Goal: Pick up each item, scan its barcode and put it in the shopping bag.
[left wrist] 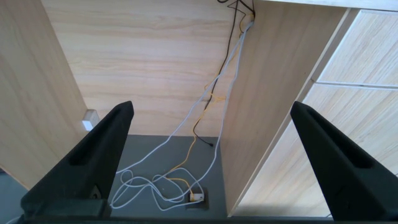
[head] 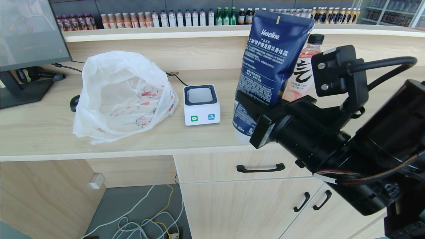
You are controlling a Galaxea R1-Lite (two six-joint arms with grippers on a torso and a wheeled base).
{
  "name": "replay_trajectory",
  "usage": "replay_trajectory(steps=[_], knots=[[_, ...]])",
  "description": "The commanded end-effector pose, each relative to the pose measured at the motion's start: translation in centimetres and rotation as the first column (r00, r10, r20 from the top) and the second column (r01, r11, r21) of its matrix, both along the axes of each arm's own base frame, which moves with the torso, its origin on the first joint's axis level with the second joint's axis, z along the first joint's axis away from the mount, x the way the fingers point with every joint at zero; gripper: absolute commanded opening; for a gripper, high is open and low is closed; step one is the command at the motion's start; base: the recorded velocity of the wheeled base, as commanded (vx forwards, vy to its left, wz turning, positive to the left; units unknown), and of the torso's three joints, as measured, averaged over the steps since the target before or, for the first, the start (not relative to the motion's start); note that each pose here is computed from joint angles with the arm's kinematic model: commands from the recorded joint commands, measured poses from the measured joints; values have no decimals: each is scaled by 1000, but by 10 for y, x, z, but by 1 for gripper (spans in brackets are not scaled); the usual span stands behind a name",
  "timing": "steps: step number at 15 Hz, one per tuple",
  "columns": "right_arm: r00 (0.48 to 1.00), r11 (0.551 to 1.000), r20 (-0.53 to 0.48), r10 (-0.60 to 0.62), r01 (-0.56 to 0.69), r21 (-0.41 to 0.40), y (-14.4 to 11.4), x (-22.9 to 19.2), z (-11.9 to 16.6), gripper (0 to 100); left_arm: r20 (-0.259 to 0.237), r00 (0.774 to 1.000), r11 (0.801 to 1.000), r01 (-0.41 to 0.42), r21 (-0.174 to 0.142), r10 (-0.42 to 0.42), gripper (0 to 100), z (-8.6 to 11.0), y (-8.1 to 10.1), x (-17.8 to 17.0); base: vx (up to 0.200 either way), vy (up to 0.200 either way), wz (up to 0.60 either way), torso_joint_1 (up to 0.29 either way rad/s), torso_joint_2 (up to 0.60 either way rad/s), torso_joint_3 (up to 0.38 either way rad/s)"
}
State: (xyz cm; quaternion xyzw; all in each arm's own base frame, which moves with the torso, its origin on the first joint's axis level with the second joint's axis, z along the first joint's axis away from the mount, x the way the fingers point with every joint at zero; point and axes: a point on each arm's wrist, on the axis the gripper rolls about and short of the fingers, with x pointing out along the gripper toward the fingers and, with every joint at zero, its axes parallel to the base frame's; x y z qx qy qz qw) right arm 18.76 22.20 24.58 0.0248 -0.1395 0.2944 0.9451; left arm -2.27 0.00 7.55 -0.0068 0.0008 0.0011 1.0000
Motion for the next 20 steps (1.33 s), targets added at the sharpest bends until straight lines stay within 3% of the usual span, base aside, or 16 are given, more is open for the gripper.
replay_trajectory(steps=[1,8,20], knots=[[999,999,34,-30,31,-28,6,1,3,0,0,1000,1000,-1,0,1,100,0,0,0,0,0,0,0,0,0],[984,990,113,-138,134,42,3,5,22,0,0,1000,1000,1,0,-1,100,0,0,0,0,0,0,0,0,0],[967,972,152,-204,182,148,1,17,18,0,0,1000,1000,-1,-3,1,100,0,0,0,0,0,0,0,0,0]])
